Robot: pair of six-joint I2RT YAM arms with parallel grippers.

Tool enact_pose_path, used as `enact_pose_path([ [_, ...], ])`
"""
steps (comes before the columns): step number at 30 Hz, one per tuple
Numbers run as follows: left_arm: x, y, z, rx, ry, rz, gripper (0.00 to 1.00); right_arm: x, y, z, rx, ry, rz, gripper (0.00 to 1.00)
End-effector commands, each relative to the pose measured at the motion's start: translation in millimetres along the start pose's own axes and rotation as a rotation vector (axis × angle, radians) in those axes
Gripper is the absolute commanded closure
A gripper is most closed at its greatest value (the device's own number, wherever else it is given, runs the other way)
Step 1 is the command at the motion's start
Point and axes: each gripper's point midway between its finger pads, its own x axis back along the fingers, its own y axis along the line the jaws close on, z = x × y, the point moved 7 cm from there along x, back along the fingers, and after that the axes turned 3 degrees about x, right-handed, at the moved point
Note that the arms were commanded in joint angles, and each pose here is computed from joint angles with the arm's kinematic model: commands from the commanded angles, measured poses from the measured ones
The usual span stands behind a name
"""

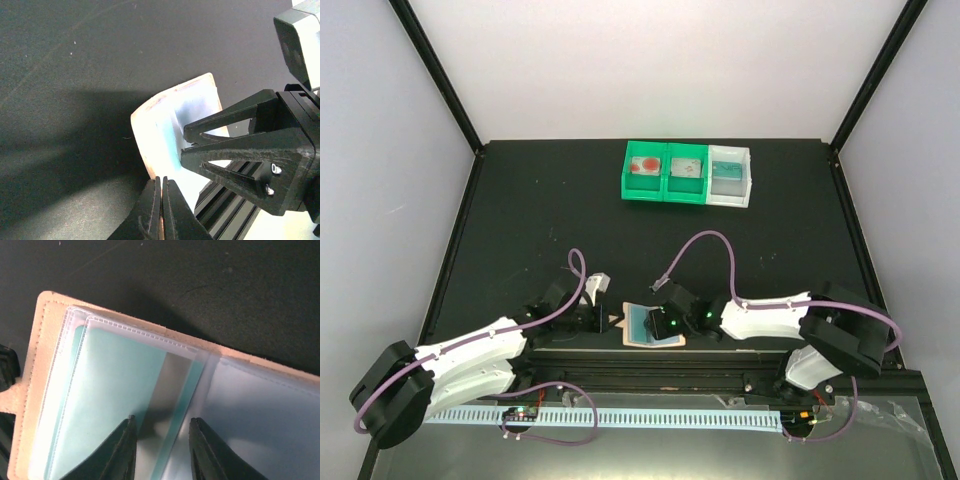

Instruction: Take the credit cards out of the card holder

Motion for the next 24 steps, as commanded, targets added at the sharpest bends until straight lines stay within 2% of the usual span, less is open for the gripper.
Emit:
enact_pose_path([
  [1, 1.5, -10.4, -10.1, -0.026, -0.029, 0.003, 0.98, -10.4, -9.7, 6.1, -0.03, 0.015, 0.043, 0.75],
  [5, 3.1, -5.9, -9.8, -0.011, -0.043, -0.028, 0.98, -11.3, -20.2, 13.4, -0.043, 0.014, 0.08, 0.91],
  [10, 6.1, -4.9, -12.2, 0.003, -0.066, -0.052, 0.97, -15.1, -27.9, 20.8, -0.057, 0.021, 0.095, 0.95],
  [14, 10.3, -6.6, -15.8, 0.015, -0.085, -0.076, 0.71, -18.6, -31.3, 24.5, -0.066, 0.03, 0.102, 0.96],
  [16, 12.9, -9.1, -17.5, 0.017, -0.099, -0.068, 0.62, -18.9, -32.4, 25.7, -0.071, 0.03, 0.103, 0.96],
  [24, 9.5, -21.8, -20.0, 0.018, -0.105, 0.056, 0.47, -19.5, -34.7, 27.8, -0.076, 0.031, 0.108, 0.96],
])
